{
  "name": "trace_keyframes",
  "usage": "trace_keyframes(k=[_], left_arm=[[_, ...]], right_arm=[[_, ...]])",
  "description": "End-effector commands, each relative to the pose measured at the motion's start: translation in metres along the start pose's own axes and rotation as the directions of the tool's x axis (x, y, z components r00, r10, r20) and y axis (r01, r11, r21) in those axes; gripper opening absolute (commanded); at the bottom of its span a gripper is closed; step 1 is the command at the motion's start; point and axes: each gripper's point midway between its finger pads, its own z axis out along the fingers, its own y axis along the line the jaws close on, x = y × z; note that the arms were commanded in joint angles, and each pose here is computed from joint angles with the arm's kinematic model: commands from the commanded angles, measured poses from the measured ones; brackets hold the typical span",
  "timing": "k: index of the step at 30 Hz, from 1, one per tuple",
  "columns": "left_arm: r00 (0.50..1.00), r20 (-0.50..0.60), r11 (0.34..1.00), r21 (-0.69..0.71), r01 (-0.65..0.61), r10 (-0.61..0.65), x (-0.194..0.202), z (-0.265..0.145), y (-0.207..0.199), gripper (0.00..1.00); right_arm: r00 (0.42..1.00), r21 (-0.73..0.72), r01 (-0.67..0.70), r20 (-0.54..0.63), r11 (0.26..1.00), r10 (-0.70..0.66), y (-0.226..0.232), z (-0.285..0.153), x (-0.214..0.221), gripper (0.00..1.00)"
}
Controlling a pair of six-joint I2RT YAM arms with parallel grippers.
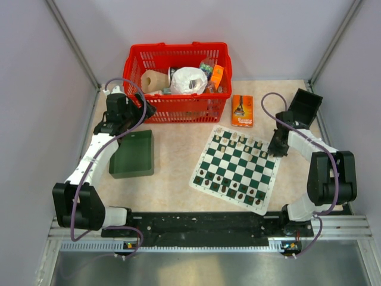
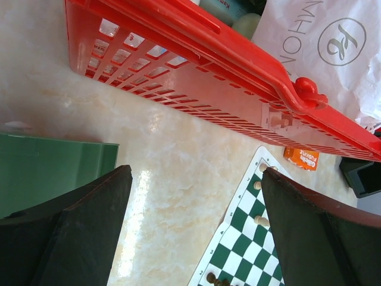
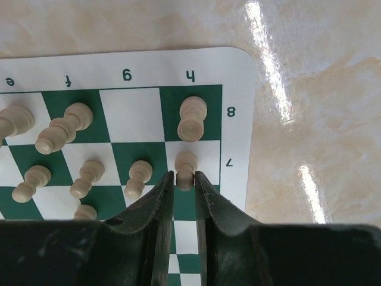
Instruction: Set up the chess pieces on the board
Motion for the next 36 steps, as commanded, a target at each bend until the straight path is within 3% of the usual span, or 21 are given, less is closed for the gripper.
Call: trace_keyframes(k=[1, 6, 22, 36], left_arm=[[0.999, 0.043, 0.999, 0.043, 0.0, -0.002, -0.014, 0.002, -0.011, 0.95], [0.999, 0.041, 0.999, 0.04, 0.001, -0.003, -0.013, 0.002, -0.01, 0.95], [0.999, 0.038, 0.999, 0.042, 0.0, -0.001, -0.011, 0.002, -0.009, 0.95], [0.999, 0.04, 0.999, 0.039, 0.001, -0.003, -0.012, 0.002, -0.009, 0.95]], right_arm=[[1.0, 0.001, -0.014, 0.025, 1.0, 0.014, -0.003, -0.003, -0.008, 0.22], [0.999, 0.006, -0.005, 0.036, 1.0, 0.005, -0.003, -0.01, -0.013, 0.27], [0.997, 0.0, 0.009, 0.072, 1.0, -0.009, 0.0, -0.013, -0.026, 0.29], [0.998, -0.009, 0.013, 0.054, 1.0, -0.012, 0.004, -0.006, -0.026, 0.21]])
